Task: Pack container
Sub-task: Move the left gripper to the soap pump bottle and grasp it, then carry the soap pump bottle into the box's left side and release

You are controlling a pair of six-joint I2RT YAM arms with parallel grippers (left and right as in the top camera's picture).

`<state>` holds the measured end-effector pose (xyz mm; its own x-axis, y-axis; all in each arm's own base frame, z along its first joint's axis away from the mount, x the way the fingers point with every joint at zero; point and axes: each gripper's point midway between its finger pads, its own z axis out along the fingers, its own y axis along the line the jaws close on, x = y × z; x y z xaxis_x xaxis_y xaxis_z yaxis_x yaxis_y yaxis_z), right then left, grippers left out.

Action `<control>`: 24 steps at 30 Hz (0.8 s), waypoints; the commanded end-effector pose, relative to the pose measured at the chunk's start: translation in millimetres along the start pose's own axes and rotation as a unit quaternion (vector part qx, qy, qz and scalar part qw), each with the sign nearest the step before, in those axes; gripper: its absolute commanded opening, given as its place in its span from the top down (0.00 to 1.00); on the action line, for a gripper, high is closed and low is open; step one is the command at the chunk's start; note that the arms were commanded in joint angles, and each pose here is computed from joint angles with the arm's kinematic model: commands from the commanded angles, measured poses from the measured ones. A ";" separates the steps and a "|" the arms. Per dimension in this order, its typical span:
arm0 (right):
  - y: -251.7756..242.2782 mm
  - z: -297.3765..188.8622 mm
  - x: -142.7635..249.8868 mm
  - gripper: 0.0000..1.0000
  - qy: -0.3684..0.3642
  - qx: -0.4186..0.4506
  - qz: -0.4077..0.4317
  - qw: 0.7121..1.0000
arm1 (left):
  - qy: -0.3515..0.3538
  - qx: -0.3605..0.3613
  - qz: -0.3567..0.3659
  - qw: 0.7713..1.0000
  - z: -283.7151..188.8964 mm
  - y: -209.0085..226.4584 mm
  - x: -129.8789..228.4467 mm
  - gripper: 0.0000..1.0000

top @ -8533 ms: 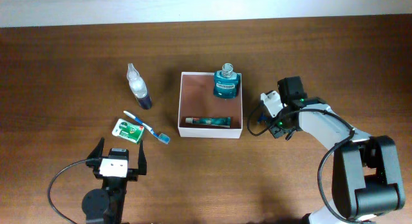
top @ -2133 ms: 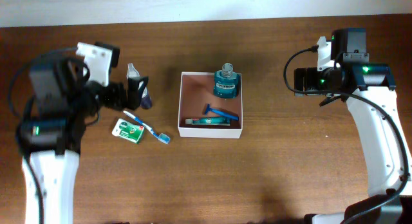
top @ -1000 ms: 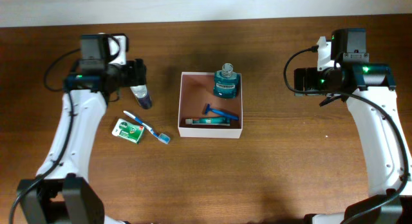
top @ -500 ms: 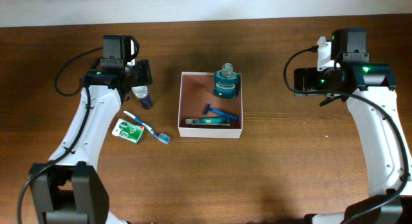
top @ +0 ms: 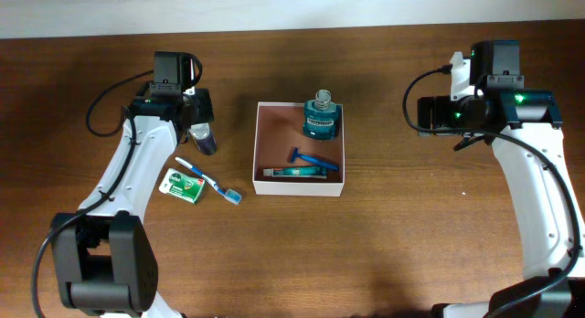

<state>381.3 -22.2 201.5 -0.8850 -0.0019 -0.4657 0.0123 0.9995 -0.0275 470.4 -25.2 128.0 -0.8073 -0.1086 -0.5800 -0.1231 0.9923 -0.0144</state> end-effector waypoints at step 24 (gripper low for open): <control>-3.0 -2.8 -2.4 0.01 -0.005 0.005 0.006 1.000 | -0.138 0.077 -0.006 0.987 -131.6 -16.6 -57.5 0.83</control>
<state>381.2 -22.2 201.5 -0.8851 -0.0019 -0.4653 0.0123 0.9995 -0.0275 447.2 -27.6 224.4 -0.6872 -0.1167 -0.7170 -0.0960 0.9929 -0.0697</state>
